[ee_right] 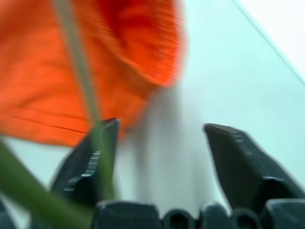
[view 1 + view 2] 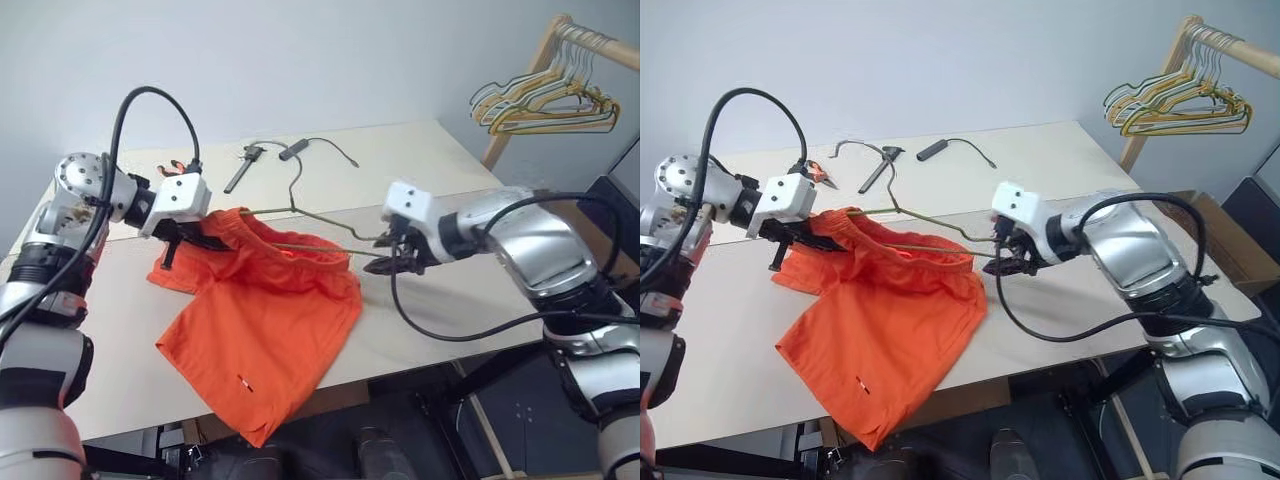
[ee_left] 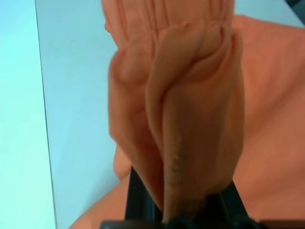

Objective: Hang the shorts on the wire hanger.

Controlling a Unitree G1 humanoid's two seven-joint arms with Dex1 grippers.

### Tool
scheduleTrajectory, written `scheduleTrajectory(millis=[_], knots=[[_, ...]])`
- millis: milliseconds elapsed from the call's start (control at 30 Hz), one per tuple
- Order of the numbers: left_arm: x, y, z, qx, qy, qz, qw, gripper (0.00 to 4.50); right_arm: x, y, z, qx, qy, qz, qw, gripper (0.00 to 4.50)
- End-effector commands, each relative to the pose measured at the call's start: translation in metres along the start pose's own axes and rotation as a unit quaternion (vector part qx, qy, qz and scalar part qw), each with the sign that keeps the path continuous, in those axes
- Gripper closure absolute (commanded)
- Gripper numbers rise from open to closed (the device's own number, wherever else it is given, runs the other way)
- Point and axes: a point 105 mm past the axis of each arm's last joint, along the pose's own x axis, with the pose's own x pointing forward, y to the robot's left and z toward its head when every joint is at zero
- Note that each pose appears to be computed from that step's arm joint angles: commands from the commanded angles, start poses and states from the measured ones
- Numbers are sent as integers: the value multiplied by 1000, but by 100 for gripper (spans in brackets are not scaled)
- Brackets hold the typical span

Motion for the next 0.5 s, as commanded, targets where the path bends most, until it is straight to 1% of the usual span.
scheduleTrajectory(millis=[33, 100, 133, 233, 300, 400, 500], knots=[[-13, 5, 14, 5, -27, 24, 999, 450, -28, -26, -7, 21, -26, -71, 997, 5], [-16, 7, 14, -10, -41, 34, 999, 450, -35, -30, -20, 57, -41, -80, 994, 5], [-16, 8, 15, -19, -49, 38, 998, 450, -35, -28, -25, 76, -49, -71, 993, 5], [-17, 10, 17, -40, -66, 43, 996, 450, -28, -7, -39, 89, -68, -35, 993, 5], [-16, 10, 14, -43, -62, 44, 996, 450, -17, 7, -42, 100, -81, -17, 992, 5], [-16, 12, 13, -46, -58, 46, 996, 450, 4, 28, -33, 134, -123, 16, 983, 5], [-17, 12, 13, -47, -56, 48, 996, 450, 23, 49, -14, 154, -160, 51, 974, 5]])
